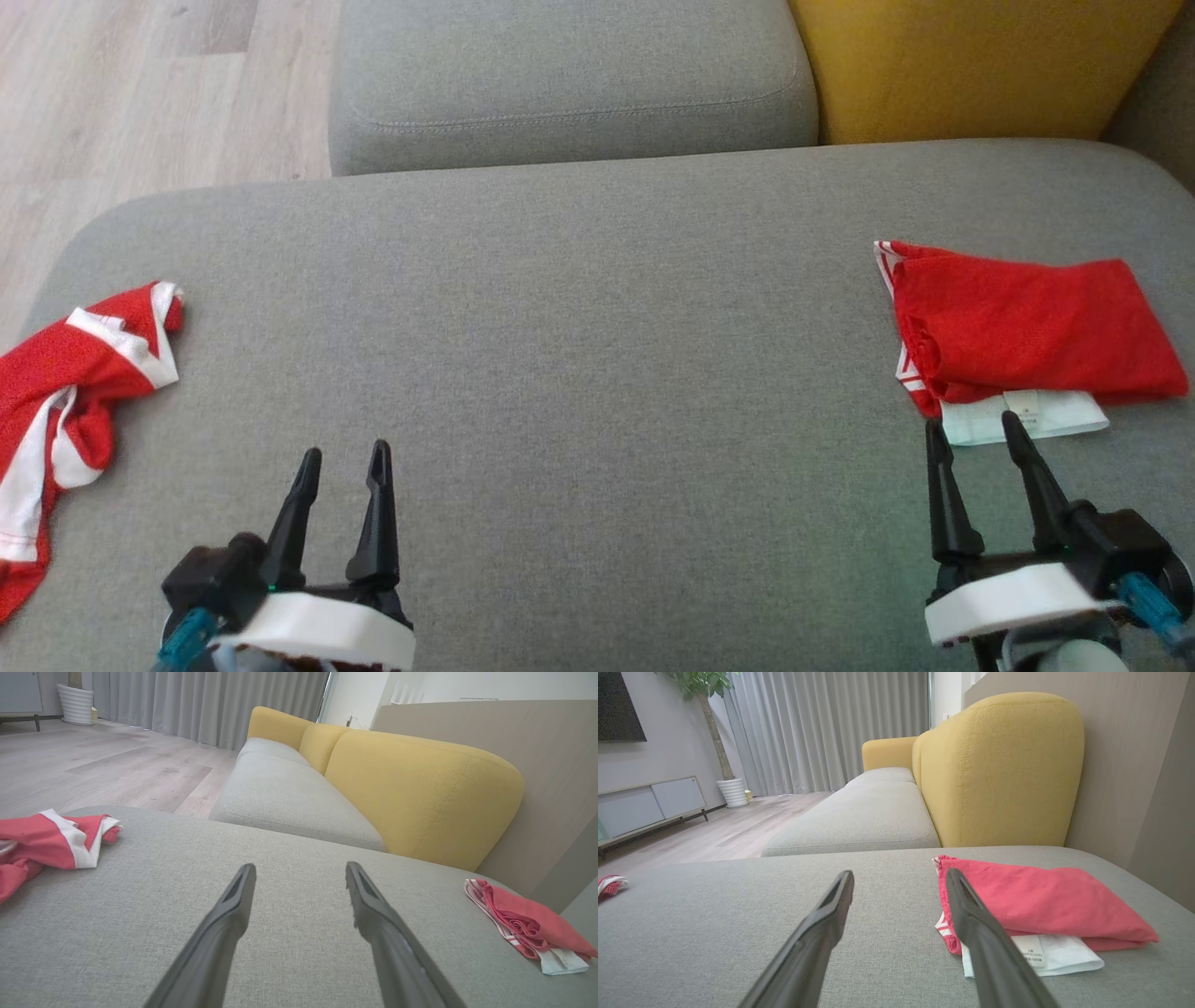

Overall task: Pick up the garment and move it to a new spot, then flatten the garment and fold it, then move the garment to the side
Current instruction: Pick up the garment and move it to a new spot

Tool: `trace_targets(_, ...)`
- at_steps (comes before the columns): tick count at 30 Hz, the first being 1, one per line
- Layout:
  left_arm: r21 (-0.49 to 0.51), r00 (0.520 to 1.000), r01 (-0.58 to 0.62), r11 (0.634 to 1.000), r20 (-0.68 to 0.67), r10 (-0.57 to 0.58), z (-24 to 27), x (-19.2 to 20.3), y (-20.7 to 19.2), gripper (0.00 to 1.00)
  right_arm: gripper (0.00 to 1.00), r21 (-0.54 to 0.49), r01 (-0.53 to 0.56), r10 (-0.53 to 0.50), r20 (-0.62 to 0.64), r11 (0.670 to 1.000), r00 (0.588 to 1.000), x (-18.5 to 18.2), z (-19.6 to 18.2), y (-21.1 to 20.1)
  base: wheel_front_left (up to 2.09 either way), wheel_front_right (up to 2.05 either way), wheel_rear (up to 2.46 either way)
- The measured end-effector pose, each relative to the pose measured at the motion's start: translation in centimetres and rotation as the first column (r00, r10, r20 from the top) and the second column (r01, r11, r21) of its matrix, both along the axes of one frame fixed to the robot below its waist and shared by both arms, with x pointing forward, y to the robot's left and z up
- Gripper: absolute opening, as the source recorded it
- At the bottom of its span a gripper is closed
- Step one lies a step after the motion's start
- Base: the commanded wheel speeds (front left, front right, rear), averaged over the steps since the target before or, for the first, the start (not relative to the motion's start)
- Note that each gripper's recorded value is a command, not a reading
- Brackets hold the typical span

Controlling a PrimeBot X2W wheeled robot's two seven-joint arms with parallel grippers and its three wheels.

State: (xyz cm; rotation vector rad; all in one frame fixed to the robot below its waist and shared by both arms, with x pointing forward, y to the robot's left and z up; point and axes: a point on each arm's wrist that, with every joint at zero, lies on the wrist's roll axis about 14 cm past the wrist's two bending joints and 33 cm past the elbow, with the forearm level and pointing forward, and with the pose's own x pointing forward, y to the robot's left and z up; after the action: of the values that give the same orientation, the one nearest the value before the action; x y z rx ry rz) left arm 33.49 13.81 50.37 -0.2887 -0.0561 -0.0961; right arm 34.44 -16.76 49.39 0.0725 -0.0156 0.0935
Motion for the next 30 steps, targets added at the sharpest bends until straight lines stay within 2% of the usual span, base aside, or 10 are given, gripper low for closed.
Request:
trace_targets(5,0.0,1.0,-0.012,1.0,-0.002,0.012,-0.1,-0.1,0.4,1.0,1.0,0.014,-0.034,0.034,-0.012,0.999,0.999,0.2,-0.4,1.2,0.0,0.0,0.0)
trace_targets(13,-0.004,0.993,-0.107,0.994,0.044,0.107,1.4,-0.7,3.4,1.0,1.0,0.041,-0.231,0.232,-0.019,0.972,0.973,1.1,-0.6,7.8,0.0,0.0,0.0)
trace_targets(19,0.003,0.962,-0.267,0.964,0.063,0.266,2.0,-2.6,8.4,1.0,1.0,0.043,-0.388,0.389,-0.008,0.921,0.921,2.1,-0.2,13.3,0.0,0.0,0.0)
trace_targets(20,0.003,0.962,-0.267,0.964,0.063,0.266,2.0,-2.6,8.4,1.0,1.0,0.043,-0.388,0.389,-0.008,0.921,0.921,2.1,-0.2,13.3,0.0,0.0,0.0)
trace_targets(30,0.001,0.877,-0.478,0.878,0.042,0.478,1.4,-7.3,14.4,1.0,1.0,0.06,-0.587,0.589,-0.025,0.808,0.808,2.1,-0.8,20.9,0.0,0.0,0.0)
